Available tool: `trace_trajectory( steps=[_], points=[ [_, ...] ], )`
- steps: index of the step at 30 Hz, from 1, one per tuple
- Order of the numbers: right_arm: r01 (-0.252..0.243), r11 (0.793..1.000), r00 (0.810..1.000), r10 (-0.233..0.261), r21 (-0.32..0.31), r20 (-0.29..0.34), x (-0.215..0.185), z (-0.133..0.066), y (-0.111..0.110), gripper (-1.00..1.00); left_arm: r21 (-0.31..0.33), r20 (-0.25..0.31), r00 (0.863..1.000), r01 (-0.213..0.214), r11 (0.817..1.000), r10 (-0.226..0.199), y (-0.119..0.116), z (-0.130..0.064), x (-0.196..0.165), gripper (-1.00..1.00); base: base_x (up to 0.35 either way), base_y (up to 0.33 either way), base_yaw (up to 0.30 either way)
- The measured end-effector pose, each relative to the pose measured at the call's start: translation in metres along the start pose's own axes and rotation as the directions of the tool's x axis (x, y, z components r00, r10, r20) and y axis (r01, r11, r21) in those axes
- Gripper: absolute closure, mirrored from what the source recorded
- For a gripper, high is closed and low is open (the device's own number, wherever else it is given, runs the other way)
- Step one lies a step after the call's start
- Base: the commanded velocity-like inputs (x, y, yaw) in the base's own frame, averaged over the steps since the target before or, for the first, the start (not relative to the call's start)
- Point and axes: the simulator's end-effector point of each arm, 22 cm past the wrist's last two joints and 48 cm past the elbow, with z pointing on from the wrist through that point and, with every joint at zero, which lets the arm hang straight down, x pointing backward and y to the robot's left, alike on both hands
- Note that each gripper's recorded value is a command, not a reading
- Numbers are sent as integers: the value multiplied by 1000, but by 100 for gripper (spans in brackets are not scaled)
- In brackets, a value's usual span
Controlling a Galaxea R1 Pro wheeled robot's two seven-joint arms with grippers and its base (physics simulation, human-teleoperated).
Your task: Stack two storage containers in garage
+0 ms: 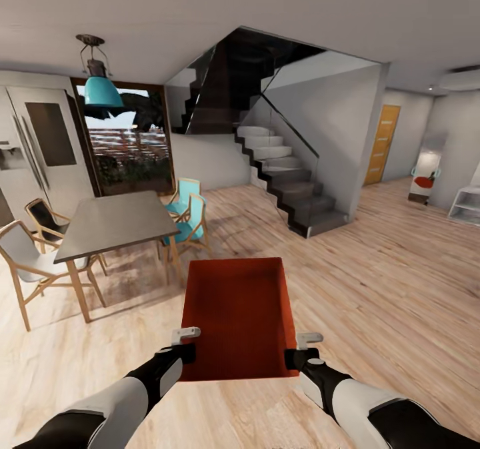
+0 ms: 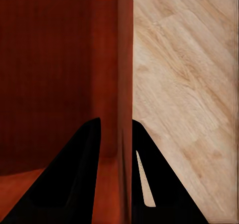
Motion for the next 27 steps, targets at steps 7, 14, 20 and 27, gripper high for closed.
trace_trajectory(
  steps=[7,14,20,27],
  points=[
    [-2,1000,1000,2,1,0,0,0,0,100,0,0,1000,-2,1000,2,0,0,-1,100,0,0,-283],
    [-2,1000,1000,2,1,0,0,0,0,100,0,0,1000,-2,1000,2,0,0,-1,100,0,0,-283],
    [-1,1000,1000,1,1,0,0,0,0,100,0,0,1000,-1,1000,1,0,0,-1,100,0,0,-283],
    [1,1000,1000,-1,1,0,0,0,0,100,0,0,1000,0,1000,0,0,0,0,100,0,0,-283]
  ],
)
